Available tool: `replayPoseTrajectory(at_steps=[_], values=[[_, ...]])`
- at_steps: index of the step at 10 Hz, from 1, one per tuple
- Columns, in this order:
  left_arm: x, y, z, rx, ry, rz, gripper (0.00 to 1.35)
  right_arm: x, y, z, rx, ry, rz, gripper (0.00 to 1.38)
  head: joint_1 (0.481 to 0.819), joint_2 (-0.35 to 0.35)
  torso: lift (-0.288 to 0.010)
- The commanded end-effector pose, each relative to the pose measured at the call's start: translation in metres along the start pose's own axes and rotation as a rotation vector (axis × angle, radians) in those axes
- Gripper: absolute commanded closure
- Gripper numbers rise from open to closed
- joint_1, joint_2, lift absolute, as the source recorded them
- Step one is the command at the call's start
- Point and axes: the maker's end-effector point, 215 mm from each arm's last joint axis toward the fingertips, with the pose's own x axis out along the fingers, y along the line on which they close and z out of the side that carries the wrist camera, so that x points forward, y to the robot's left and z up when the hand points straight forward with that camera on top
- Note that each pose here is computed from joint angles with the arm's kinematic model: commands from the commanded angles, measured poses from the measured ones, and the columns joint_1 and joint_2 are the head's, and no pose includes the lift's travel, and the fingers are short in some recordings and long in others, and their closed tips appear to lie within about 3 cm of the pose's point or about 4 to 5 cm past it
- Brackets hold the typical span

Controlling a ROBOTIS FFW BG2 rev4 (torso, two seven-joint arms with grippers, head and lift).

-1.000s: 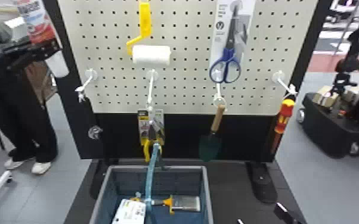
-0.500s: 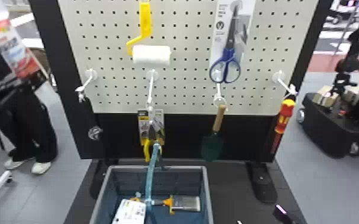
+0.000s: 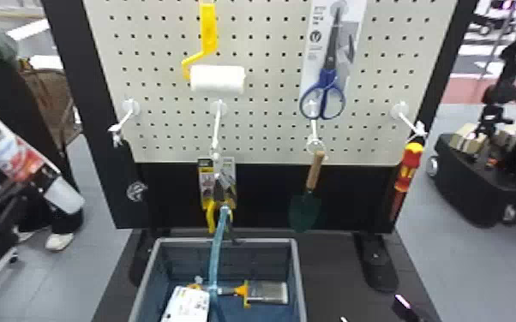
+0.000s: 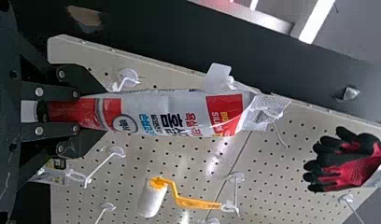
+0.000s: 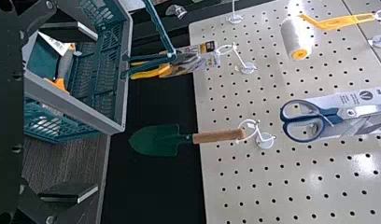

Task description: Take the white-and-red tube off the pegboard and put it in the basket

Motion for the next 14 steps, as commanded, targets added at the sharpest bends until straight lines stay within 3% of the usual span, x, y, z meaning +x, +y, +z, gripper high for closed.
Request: replayPoseTrajectory(at_steps=[1, 4, 8, 12, 14], values=[[-0.008, -0.009, -0.029, -0.112, -0.012, 0.018, 1.15, 0.001, 0.0, 0.0, 0.0, -0.001, 0.0, 0.17, 0.549, 0.0, -0.1], [-0.01, -0.018, -0.108, -0.368, 0.008, 0.03, 1.15, 0.001, 0.0, 0.001, 0.0, -0.003, 0.001, 0.17, 0.549, 0.0, -0.1], [0.009, -0.046, -0.173, -0.519, 0.078, -0.023, 1.15, 0.001, 0.0, 0.001, 0.001, -0.004, 0.004, 0.16, 0.549, 0.0, -0.1], [0.024, -0.079, -0.218, -0.568, 0.183, -0.105, 1.15, 0.003, 0.001, 0.003, 0.0, -0.009, 0.01, 0.16, 0.549, 0.0, -0.1], [0.022, -0.096, -0.242, -0.548, 0.266, -0.144, 1.15, 0.003, 0.001, 0.002, 0.002, -0.008, 0.012, 0.16, 0.549, 0.0, -0.1]])
